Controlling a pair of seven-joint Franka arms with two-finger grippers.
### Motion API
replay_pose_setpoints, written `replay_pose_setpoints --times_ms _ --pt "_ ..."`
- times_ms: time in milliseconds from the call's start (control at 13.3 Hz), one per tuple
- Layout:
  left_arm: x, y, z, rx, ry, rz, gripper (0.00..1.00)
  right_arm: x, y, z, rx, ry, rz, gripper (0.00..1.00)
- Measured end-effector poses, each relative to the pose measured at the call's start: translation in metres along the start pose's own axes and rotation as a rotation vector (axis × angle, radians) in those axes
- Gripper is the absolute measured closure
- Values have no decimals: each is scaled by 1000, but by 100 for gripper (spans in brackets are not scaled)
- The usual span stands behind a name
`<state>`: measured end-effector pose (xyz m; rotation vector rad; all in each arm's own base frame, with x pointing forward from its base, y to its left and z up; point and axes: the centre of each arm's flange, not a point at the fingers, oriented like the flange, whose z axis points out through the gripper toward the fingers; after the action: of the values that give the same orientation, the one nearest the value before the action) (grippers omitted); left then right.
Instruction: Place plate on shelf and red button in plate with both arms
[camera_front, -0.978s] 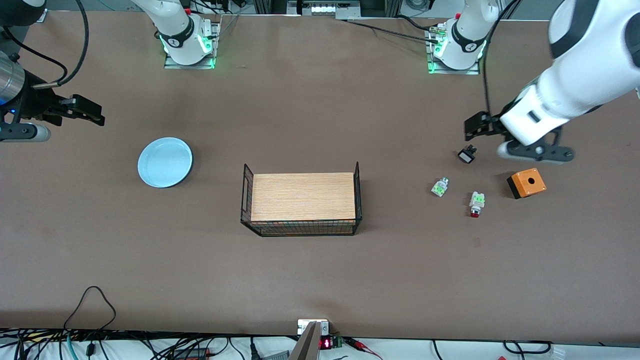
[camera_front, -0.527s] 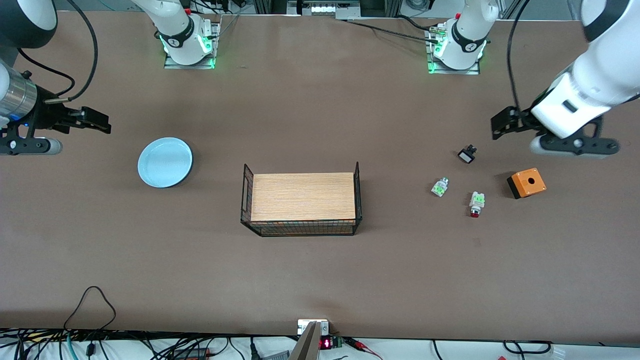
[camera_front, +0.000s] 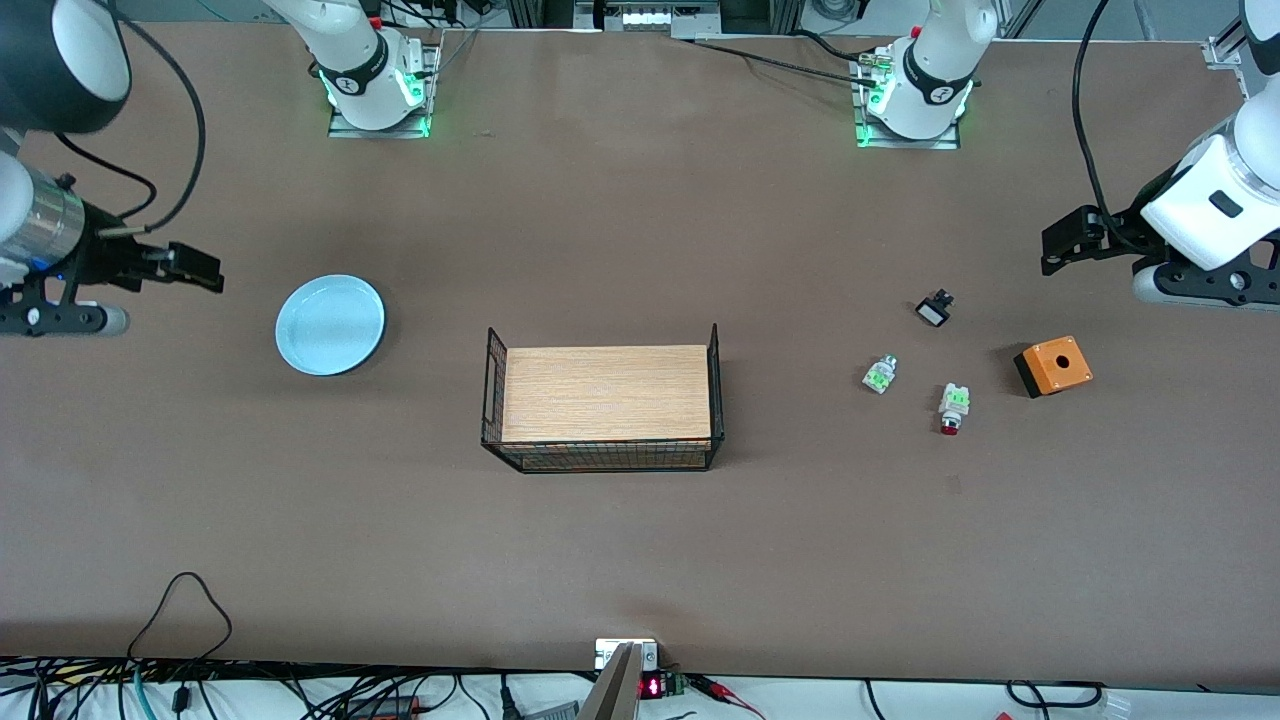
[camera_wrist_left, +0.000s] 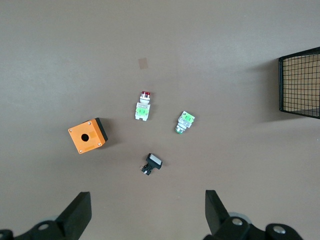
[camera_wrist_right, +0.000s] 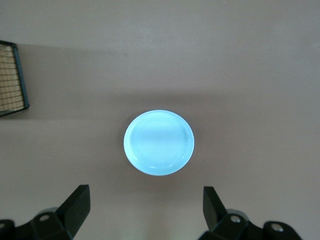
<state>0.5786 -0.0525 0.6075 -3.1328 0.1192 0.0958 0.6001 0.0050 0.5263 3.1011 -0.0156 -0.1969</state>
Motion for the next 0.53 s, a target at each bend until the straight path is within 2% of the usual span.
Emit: replay_pose_setpoints --times_ms 301,527 --pt "0 0 0 0 -2 1 0 25 16 36 -79 -3 6 0" --pt "0 0 1 0 -5 1 0 39 17 65 -99 -23 -1 0"
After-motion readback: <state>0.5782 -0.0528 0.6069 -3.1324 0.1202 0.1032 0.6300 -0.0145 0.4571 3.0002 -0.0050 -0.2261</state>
